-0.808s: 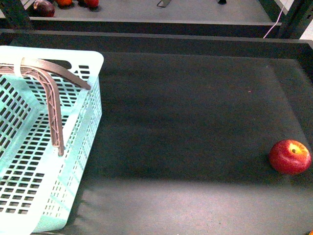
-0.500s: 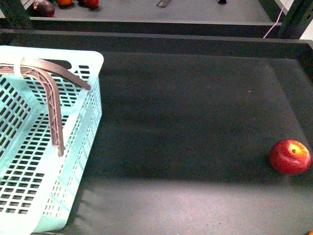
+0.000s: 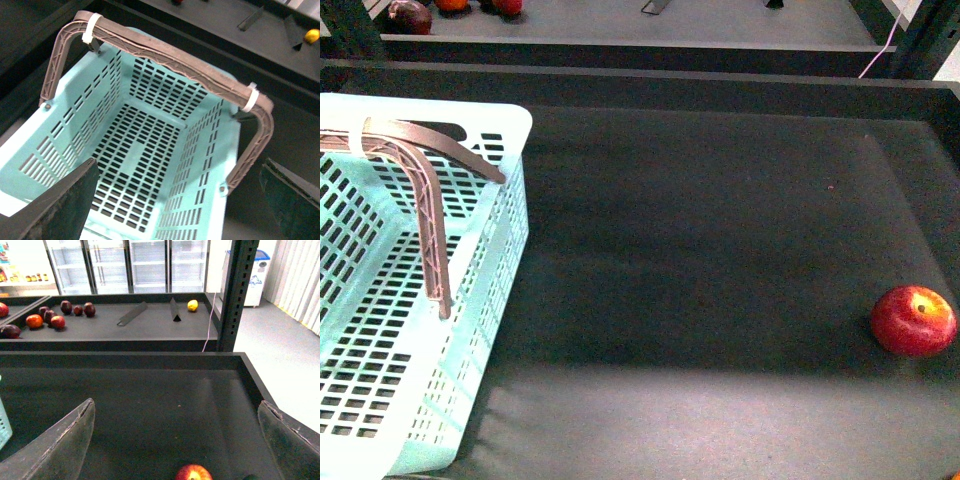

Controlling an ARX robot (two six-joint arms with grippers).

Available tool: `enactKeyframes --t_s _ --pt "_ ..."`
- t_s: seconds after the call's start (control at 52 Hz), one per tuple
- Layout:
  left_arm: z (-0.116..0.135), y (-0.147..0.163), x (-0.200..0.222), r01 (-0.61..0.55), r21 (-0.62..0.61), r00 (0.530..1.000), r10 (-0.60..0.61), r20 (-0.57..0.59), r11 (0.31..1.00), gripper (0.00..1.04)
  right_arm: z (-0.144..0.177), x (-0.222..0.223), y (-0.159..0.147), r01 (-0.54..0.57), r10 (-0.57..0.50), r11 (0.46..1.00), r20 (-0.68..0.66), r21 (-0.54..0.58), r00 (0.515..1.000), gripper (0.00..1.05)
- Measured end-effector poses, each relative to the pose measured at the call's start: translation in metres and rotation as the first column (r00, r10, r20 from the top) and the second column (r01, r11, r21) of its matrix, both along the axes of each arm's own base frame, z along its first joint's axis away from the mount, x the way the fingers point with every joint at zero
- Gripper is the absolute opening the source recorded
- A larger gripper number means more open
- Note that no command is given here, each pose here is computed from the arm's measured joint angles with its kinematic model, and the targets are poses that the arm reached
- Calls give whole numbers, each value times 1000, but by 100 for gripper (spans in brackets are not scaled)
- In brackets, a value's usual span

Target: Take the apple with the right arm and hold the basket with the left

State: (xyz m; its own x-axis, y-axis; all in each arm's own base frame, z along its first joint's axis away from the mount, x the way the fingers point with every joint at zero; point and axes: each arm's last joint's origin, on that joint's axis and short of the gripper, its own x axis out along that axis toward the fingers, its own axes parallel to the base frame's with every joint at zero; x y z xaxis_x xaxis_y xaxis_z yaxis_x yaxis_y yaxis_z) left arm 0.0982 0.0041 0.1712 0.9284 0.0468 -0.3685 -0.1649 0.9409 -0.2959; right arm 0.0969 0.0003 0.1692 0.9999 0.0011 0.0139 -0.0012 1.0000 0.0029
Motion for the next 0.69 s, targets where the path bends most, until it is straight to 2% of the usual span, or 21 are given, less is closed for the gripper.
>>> enactKeyframes --t_s 0.115,0.173,0.346,0.462,0.692 --pt "21 4 0 -3 -150 999 10 50 989 98 0 0 0 0 0 1000 0 0 1000 96" --pt "27 7 7 2 -280 998 14 53 960 98 0 0 0 0 0 1000 0 0 1000 96" --pt "17 17 49 -77 -552 997 66 -41 830 98 0 0 0 0 0 1000 0 0 1000 96" --pt "6 21 78 -147 -626 989 104 -105 765 98 0 0 0 0 0 1000 0 0 1000 96" --pt "-8 19 124 -229 -673 972 129 -197 703 98 0 0 0 0 0 1000 0 0 1000 96"
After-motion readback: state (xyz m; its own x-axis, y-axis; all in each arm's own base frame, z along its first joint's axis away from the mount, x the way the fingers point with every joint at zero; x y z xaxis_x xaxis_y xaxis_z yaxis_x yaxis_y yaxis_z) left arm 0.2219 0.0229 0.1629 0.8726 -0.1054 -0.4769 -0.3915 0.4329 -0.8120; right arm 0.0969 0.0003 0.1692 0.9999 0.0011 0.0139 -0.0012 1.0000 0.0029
